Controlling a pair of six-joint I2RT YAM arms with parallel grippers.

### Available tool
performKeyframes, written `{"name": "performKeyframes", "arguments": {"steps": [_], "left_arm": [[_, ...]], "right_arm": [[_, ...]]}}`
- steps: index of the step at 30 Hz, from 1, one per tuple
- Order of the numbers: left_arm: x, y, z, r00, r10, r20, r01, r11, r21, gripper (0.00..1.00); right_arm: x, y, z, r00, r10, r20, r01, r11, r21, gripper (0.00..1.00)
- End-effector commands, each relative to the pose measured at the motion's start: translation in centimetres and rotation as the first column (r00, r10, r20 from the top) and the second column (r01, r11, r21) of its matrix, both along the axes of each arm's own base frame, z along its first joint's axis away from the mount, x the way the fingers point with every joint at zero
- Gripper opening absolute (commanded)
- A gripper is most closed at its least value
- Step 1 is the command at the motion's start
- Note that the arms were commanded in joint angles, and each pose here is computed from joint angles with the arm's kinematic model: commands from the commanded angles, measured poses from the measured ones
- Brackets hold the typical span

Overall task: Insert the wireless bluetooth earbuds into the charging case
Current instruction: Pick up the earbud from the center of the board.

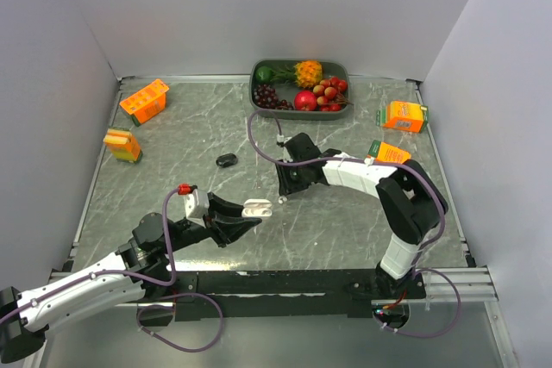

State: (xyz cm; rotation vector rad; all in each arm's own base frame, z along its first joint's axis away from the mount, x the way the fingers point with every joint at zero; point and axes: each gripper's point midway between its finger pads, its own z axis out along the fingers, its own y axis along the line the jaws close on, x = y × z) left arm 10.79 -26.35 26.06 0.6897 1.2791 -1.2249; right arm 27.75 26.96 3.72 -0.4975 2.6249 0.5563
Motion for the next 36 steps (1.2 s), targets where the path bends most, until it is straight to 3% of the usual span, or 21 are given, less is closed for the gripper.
{"name": "performKeyframes", "arguments": {"steps": [1, 13, 26, 36], "left_arm": [[0.0, 0.2, 1.2, 1.000, 0.006, 0.005, -0.006, 0.999, -0.034, 0.01], [-0.1, 0.0, 1.0, 1.000, 0.000, 0.003, 0.000, 0.999, -0.033, 0.01], [-0.1, -0.1, 1.0, 1.000, -0.006, 0.002, 0.006, 0.999, -0.037, 0.01], [-0.1, 0.0, 1.0, 1.000, -0.002, -0.002, 0.002, 0.999, -0.036, 0.01]], "right_arm": [[1.3, 1.3, 0.4, 1.000, 0.004, 0.014, -0.005, 0.999, 0.053, 0.38], [0.1, 0.7, -0.6, 1.000, 0.011, -0.016, -0.011, 0.999, 0.035, 0.30], [-1.3, -0.3, -1.7, 0.999, -0.003, -0.052, 0.004, 1.000, 0.022, 0.28], [-0.7, 0.4, 1.1, 0.999, -0.024, 0.021, 0.022, 0.995, 0.100, 0.01]]}}
